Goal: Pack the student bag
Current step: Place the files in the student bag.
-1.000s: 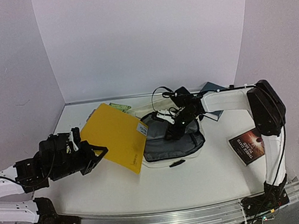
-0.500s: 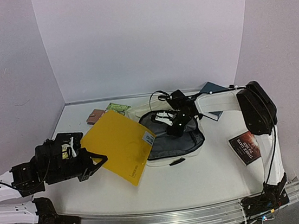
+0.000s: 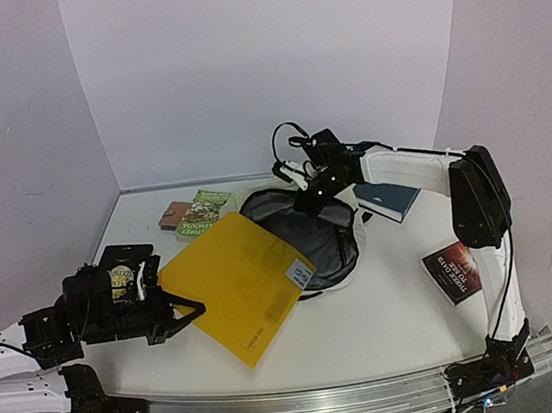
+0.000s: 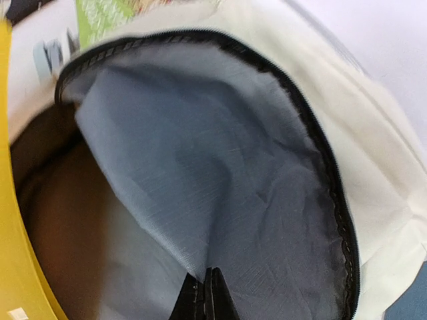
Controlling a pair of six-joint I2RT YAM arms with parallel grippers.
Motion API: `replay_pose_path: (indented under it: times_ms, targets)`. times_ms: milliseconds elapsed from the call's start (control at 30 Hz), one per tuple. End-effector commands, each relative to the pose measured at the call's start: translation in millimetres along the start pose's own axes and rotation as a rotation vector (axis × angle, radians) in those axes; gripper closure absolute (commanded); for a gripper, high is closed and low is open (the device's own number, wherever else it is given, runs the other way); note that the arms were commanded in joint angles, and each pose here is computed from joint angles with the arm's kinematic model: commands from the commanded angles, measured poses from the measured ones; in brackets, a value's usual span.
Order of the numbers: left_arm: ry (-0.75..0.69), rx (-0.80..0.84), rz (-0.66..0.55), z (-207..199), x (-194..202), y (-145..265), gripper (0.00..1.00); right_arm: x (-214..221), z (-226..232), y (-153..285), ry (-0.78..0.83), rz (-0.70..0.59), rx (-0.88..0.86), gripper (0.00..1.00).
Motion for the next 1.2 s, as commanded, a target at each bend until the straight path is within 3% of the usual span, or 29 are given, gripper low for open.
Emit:
replay_pose_path:
  times_ms: [0,233,533,900,1167]
  targets:
    - [-0.066,0.215,0.046,-38.0,0.2,-13.9,1.00,-53.6,2.4,27.1,-0.138,-0.161,-0.041,1.00]
    - [-0.048,0.339,0.034,-47.5,-3.4,-45.3,1.00,-77.8,-0.9,52.4,-0.216,-0.233,-0.028,1.00]
    - [0.042,0.445,-0.079,-36.2,-15.2,-82.4,1.00,-89.9,10.6,78.4,-0.234,-0.276,-0.102,1.00]
    - [0.141,0.375,-0.336,1.0,-51.5,-75.3,1.00,-69.5,11.4,80.1,-0.188,-0.236,-0.084,1.00]
    - [0.148,0.161,-0.421,24.3,-66.4,-77.9,1.00,-69.3,21.2,86.1,-0.194,-0.237,-0.146,1.00]
Point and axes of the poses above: each gripper's point midway between its finger pads, its own y axis back along the fingers, its own z axis along the line the jaws close on, x = y × z, the point moved 3 cm from there along y, back along the fingers, and after that the axes turned 11 degrees about -y, right-handed, at the moved point
